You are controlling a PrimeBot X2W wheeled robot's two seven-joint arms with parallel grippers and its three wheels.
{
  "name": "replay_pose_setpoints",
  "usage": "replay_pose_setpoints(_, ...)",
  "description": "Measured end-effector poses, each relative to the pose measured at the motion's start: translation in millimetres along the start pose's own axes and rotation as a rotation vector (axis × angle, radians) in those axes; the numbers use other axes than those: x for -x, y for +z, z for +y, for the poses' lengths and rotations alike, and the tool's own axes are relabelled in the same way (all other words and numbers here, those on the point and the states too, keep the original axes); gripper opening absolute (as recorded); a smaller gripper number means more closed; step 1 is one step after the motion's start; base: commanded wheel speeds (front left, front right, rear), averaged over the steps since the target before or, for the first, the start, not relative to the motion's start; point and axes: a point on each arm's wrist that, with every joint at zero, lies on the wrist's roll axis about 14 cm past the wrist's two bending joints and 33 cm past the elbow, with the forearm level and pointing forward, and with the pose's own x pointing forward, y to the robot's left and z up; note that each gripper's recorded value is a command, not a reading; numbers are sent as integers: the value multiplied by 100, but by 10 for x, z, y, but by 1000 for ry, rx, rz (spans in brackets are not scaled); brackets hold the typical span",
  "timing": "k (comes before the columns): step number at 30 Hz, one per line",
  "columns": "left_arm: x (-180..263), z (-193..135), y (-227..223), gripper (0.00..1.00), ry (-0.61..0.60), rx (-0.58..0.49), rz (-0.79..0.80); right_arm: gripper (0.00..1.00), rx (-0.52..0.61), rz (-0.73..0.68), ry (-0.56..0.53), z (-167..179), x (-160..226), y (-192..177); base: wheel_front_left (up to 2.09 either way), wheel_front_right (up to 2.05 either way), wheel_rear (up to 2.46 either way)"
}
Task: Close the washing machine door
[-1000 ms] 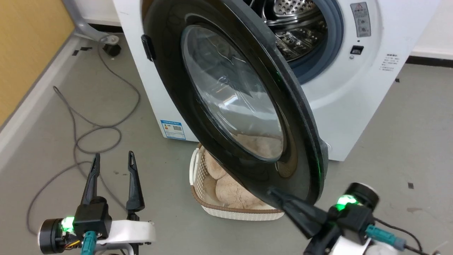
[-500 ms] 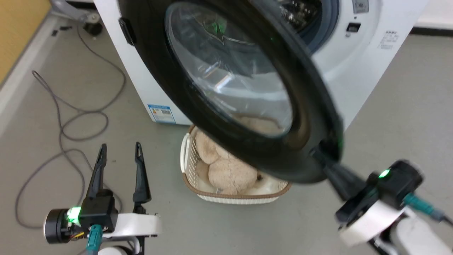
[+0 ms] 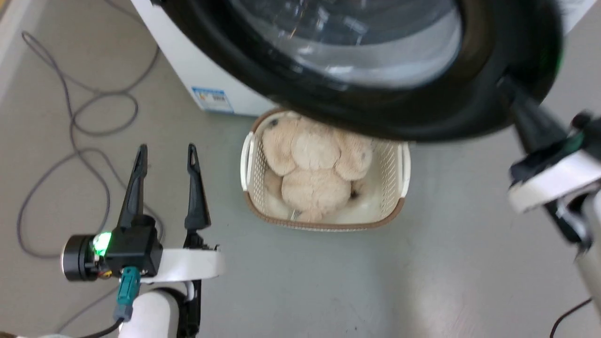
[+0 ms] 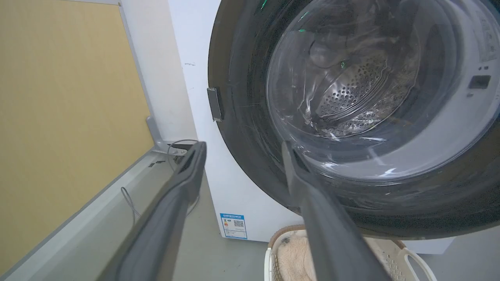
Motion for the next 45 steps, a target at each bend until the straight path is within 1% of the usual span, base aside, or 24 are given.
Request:
replay_pose_setpoints(7,-123,8,-155,100,8,-9,24,0,8,27,-57,-322,-342,-189,0,0,0)
replay_pose_setpoints(15,-179,36,-290,100,25,-19,49,0,7,30,-106,-555,-632,-287,0,0,0)
replay_pose_setpoints(21,-179,47,-325,100,34,-19,58,0,12,31,-138,-671,-709,-281,0,0,0)
replay_pose_setpoints(28,-170,57,-250,100,39,-13,43,0,21,32,-158,-670,-700,-212,0,0,0)
replay_pose_setpoints(32,-152,70,-151,100,42,-8,23,0,18,2,-169,-652,-630,-49,0,0,0)
replay_pose_setpoints(35,-118,80,-73,100,44,-4,9,0,17,-46,-199,-681,-497,142,0,0,0)
replay_pose_setpoints(41,-1,100,56,100,44,-2,-9,0,32,-246,-310,-793,-111,849,0,0,0)
replay_pose_setpoints(45,66,64,156,100,29,3,-27,0,67,-334,-339,-715,161,1192,0,0,0)
